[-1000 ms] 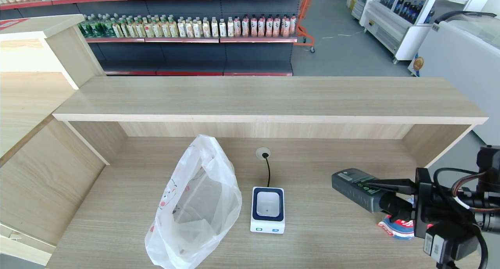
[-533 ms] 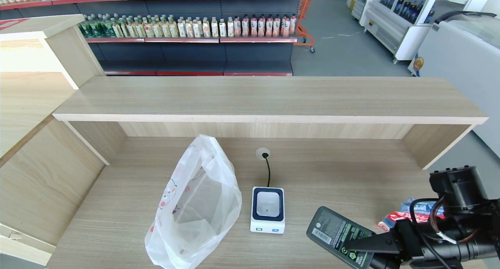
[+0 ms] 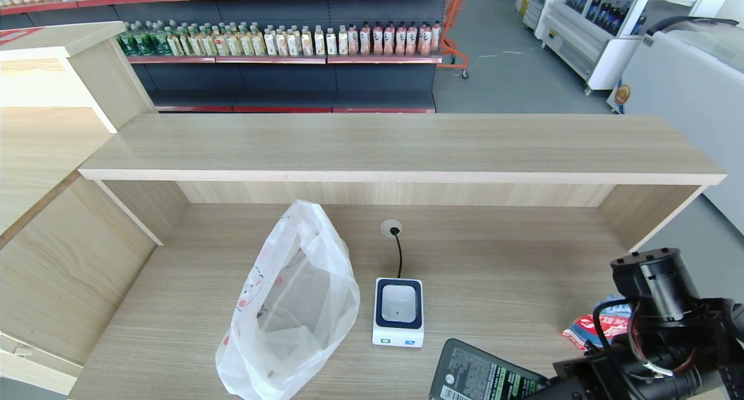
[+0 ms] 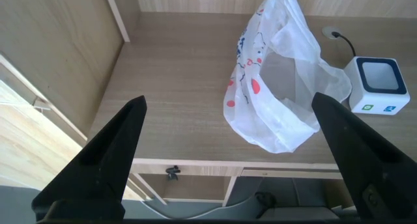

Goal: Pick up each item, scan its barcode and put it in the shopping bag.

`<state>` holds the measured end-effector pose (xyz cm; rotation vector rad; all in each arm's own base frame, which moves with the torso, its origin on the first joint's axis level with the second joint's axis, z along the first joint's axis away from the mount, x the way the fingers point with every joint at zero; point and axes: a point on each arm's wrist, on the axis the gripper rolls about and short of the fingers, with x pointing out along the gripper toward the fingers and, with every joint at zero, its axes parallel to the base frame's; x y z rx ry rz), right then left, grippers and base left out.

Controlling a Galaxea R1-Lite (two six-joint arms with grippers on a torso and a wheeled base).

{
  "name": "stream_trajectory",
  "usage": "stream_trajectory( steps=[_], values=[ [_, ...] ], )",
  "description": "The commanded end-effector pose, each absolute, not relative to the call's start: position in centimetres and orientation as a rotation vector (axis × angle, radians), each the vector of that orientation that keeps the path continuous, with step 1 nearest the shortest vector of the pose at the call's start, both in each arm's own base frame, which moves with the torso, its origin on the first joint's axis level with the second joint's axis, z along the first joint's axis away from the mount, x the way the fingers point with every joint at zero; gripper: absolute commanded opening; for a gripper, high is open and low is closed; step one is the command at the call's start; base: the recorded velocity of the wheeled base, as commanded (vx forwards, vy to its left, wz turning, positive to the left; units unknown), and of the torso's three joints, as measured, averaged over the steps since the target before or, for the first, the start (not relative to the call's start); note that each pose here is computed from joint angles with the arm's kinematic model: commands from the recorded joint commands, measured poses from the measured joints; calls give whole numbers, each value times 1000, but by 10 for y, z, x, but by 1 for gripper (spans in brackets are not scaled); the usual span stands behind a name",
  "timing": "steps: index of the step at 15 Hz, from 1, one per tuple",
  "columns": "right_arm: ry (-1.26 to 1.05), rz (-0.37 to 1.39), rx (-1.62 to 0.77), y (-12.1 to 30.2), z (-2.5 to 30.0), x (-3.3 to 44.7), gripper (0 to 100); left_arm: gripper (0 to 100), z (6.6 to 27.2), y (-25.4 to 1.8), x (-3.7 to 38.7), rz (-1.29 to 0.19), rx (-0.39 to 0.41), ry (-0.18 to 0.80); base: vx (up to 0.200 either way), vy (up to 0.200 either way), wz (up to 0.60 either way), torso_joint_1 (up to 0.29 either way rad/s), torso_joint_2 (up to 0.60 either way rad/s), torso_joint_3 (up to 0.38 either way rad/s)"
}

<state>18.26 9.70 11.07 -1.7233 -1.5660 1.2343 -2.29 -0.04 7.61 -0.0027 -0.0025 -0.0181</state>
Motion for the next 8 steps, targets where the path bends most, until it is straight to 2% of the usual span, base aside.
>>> stream_trajectory(
  steps=[1,8],
  values=[
    [-1630,1195,-1757,99,112,184,0,100,76,0,-23,-18,-3,-3,0,0,0,0,0,0],
    [-1684,1187,-1736,103,114,182,0,100,76,0,-23,-17,-3,-3,0,0,0,0,0,0]
  ],
)
